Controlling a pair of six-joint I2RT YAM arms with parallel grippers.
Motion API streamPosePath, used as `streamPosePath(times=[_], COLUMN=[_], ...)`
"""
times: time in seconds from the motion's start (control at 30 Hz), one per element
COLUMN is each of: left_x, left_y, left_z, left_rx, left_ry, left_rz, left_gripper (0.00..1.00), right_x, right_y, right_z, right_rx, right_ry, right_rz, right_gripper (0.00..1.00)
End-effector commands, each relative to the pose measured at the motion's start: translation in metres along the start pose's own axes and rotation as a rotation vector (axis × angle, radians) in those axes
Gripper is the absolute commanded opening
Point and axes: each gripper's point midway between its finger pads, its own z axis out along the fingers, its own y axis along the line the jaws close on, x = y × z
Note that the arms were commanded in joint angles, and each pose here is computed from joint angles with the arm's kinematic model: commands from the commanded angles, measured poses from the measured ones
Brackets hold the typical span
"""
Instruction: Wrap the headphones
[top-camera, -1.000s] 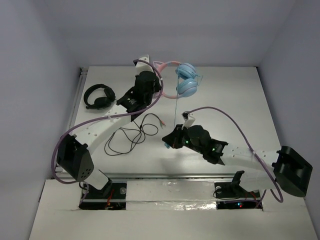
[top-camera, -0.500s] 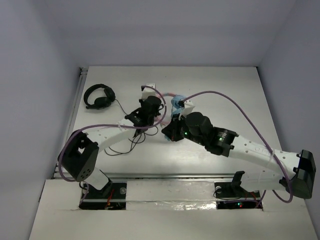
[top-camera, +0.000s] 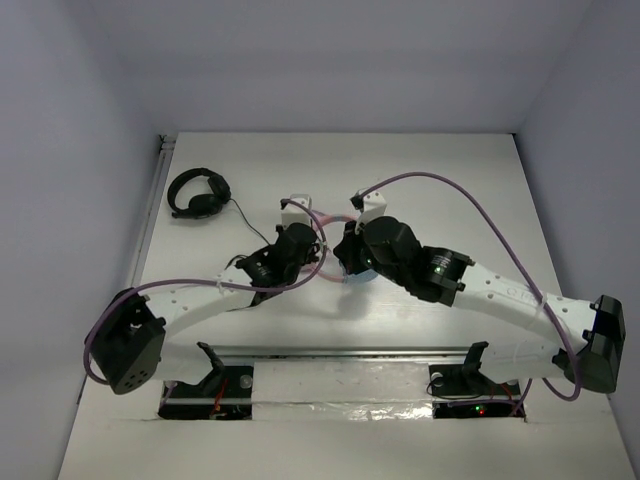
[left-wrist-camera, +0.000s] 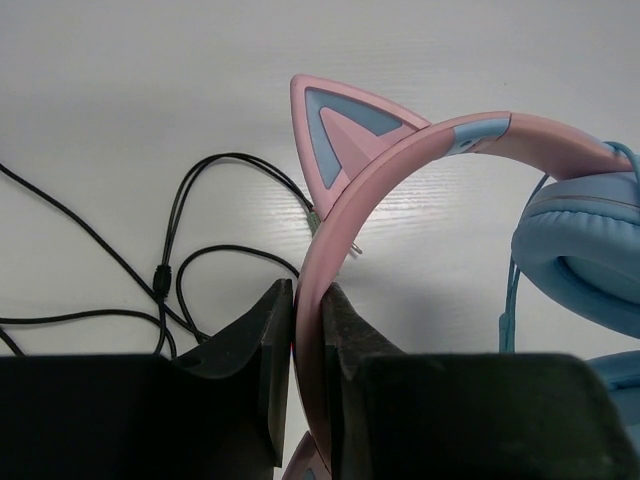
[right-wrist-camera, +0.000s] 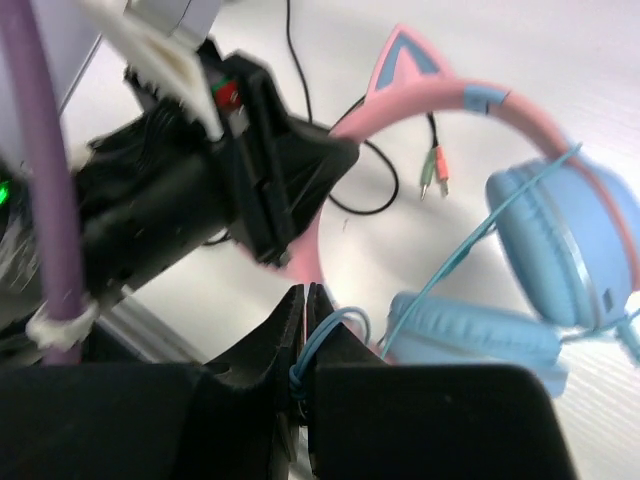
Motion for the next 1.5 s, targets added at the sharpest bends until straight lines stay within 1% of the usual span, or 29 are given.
streamPosePath(times=[0.0,0.13,0.2,0.33,0.4,0.5,0.53,0.6,0.63,0.73,0.83,0.87,0.93,1.1,1.13,1.17,1.2,1.27,1.3,1.37,1.4,1.47], left_x=[-0.019,0.001,0.004,0.006,0.005,0.002,0.004,0.004,0.007,0.008,0.002,-0.004,-0.003,-0.015,-0.016,-0.016,-0.019,-0.014,-0.012,-0.005,-0.003,0.000], left_y=[-0.023,-0.029,-0.031,-0.036,-0.041,-0.046,-0.047,-0.051,-0.051,-0.051,-0.053,-0.056,-0.056,-0.061,-0.063,-0.064,-0.067,-0.069,-0.070,-0.071,-0.072,-0.072], left_z=[-0.016,-0.021,-0.023,-0.030,-0.034,-0.038,-0.038,-0.038,-0.037,-0.036,-0.038,-0.038,-0.036,-0.032,-0.031,-0.030,-0.029,-0.025,-0.024,-0.021,-0.020,-0.018], left_rx=[0.113,0.157,0.172,0.215,0.235,0.260,0.264,0.274,0.274,0.269,0.267,0.270,0.258,0.237,0.240,0.241,0.246,0.248,0.250,0.250,0.253,0.252], left_ry=[-0.043,0.025,0.036,0.053,0.057,0.061,0.069,0.078,0.090,0.100,0.097,0.090,0.105,0.096,0.096,0.097,0.095,0.111,0.116,0.135,0.140,0.152], left_rz=[-0.092,-0.093,-0.108,-0.138,-0.147,-0.175,-0.177,-0.178,-0.175,-0.170,-0.168,-0.171,-0.159,-0.164,-0.162,-0.158,-0.154,-0.146,-0.141,-0.135,-0.135,-0.126], left_gripper=[0.00,0.00,0.00,0.00,0.00,0.00,0.00,0.00,0.00,0.00,0.00,0.00,0.00,0.00,0.00,0.00,0.00,0.00,0.00,0.00,0.00,0.00], right_x=[-0.040,-0.059,-0.067,-0.078,-0.080,-0.078,-0.079,-0.080,-0.083,-0.087,-0.082,-0.082,-0.077,-0.063,-0.062,-0.060,-0.062,-0.062,-0.065,-0.068,-0.071,-0.072], right_y=[0.000,-0.010,-0.016,-0.030,-0.034,-0.050,-0.061,-0.065,-0.074,-0.086,-0.095,-0.105,-0.109,-0.128,-0.126,-0.130,-0.133,-0.134,-0.133,-0.144,-0.145,-0.146], right_z=[0.001,0.007,0.009,0.011,0.012,0.014,0.015,0.016,0.015,0.019,0.029,0.033,0.046,0.070,0.073,0.075,0.077,0.080,0.080,0.082,0.083,0.086], right_rx=[0.018,0.074,0.103,0.157,0.174,0.256,0.309,0.325,0.362,0.394,0.443,0.467,0.478,0.533,0.516,0.517,0.511,0.498,0.490,0.509,0.508,0.497], right_ry=[-0.147,-0.256,-0.300,-0.406,-0.430,-0.477,-0.505,-0.530,-0.562,-0.597,-0.600,-0.604,-0.579,-0.542,-0.535,-0.533,-0.534,-0.524,-0.525,-0.526,-0.525,-0.511], right_rz=[0.016,0.079,0.128,0.244,0.304,0.406,0.433,0.491,0.517,0.559,0.581,0.590,0.612,0.638,0.645,0.652,0.664,0.670,0.671,0.671,0.671,0.669], right_gripper=[0.00,0.00,0.00,0.00,0.00,0.00,0.00,0.00,0.00,0.00,0.00,0.01,0.01,0.19,0.20,0.24,0.26,0.31,0.35,0.39,0.40,0.48])
